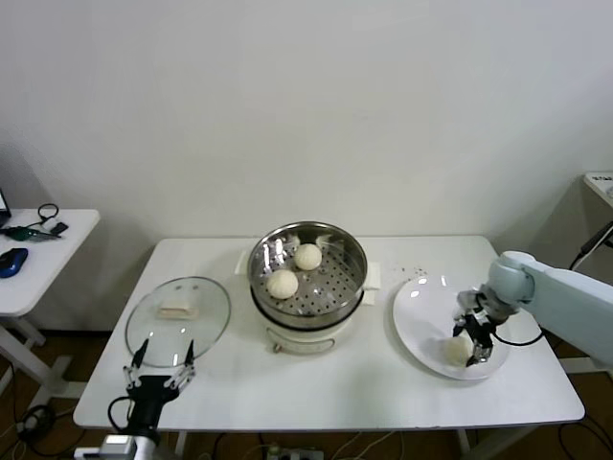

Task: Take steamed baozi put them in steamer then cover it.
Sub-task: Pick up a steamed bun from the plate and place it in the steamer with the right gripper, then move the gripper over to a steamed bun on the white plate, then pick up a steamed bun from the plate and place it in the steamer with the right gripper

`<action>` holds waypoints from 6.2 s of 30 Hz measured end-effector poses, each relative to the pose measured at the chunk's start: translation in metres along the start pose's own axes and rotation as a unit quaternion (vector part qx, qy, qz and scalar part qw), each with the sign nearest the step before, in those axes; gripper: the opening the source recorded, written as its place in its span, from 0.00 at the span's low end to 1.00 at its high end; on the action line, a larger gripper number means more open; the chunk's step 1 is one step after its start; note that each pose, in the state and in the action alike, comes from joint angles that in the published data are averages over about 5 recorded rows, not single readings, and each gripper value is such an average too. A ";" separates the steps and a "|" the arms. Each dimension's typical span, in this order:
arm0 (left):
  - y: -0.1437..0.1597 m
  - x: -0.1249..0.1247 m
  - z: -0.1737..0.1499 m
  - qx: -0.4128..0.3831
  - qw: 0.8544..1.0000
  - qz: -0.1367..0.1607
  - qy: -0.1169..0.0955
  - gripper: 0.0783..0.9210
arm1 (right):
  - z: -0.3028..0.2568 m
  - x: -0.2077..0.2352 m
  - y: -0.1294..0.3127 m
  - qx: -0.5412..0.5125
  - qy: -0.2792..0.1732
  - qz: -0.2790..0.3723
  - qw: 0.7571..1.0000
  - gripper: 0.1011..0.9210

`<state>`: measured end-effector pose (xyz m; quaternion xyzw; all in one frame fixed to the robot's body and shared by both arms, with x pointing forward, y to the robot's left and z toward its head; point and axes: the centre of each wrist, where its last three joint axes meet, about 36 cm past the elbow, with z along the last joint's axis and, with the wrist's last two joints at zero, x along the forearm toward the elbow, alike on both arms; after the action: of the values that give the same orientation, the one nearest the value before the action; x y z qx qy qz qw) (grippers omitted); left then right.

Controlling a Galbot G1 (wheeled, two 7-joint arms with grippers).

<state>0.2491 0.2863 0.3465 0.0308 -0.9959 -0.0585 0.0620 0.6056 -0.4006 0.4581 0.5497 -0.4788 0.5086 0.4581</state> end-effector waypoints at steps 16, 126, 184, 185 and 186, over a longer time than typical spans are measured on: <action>-0.001 -0.001 -0.004 -0.005 1.000 0.004 -0.002 0.88 | -0.057 0.115 -0.065 0.216 0.035 0.052 0.974 0.71; -0.001 0.010 -0.005 -0.012 1.000 0.006 0.000 0.88 | -0.022 0.117 -0.054 0.058 0.009 0.120 0.991 0.88; -0.003 0.009 0.002 -0.012 1.000 0.001 0.010 0.88 | 0.059 0.010 -0.048 -0.074 0.030 0.070 0.994 0.73; -0.004 0.008 0.001 -0.011 1.000 0.002 0.010 0.88 | 0.058 0.015 -0.049 -0.075 0.028 0.073 0.994 0.72; -0.004 0.008 0.001 -0.011 1.000 0.002 0.010 0.88 | 0.057 0.020 -0.051 -0.076 0.025 0.076 0.994 0.72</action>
<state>0.2407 0.2816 0.3459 0.0284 -0.9946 -0.0692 0.0721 0.6639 -0.4519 0.4741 0.4628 -0.5445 0.5177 0.4704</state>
